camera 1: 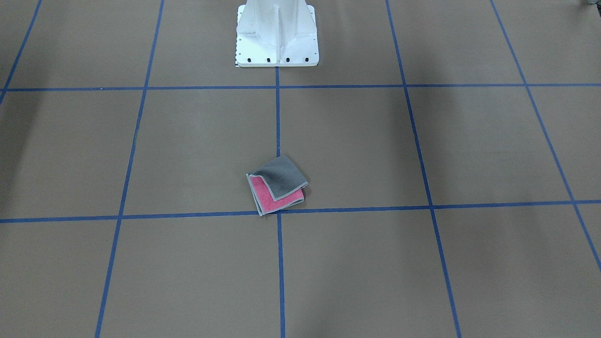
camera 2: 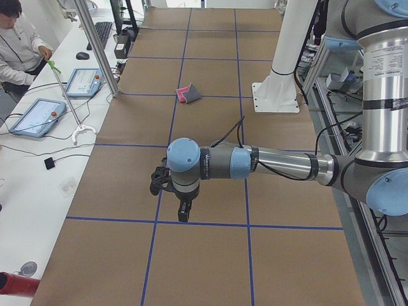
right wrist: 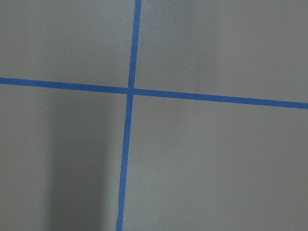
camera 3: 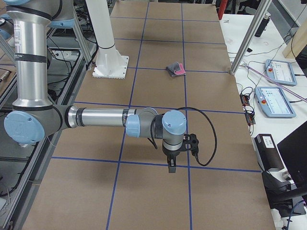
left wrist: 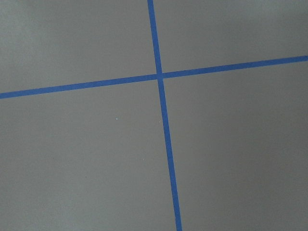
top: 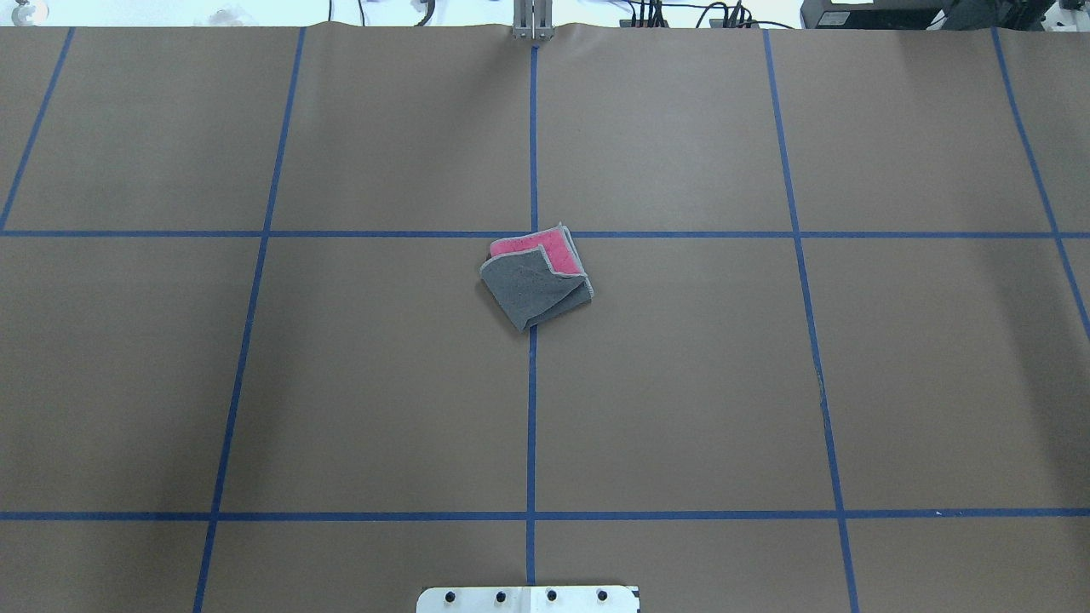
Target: Fold towel twice with both arms
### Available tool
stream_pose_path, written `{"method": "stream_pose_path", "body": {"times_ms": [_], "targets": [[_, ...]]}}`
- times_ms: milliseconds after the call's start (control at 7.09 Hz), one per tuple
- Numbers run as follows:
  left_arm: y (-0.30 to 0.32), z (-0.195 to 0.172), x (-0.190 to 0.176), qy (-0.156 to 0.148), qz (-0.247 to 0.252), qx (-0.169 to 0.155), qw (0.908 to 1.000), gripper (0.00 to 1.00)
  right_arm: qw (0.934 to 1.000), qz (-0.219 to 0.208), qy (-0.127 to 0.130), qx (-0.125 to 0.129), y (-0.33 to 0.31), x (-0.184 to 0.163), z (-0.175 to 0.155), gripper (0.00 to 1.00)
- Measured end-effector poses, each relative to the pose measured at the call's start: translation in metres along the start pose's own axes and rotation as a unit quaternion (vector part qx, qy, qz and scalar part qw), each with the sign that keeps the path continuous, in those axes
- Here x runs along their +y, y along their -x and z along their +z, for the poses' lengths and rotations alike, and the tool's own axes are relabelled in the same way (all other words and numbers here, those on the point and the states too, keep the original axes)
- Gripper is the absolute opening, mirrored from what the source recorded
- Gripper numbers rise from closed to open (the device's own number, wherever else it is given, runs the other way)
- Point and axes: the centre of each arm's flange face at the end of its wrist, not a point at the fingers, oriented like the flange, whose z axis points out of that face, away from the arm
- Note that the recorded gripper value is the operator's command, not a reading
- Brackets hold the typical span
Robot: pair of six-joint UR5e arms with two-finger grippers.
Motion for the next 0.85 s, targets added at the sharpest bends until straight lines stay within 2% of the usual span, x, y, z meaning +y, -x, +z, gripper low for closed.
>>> {"method": "stream_pose_path", "body": {"times_ms": [846], "targets": [[-0.0041, -0.0034, -0.0005, -0.003, 0.005, -0.001, 1.0, 1.0, 1.0, 0.001, 0.0, -0.008, 0.001, 0.0012, 0.0007, 1.0]]}}
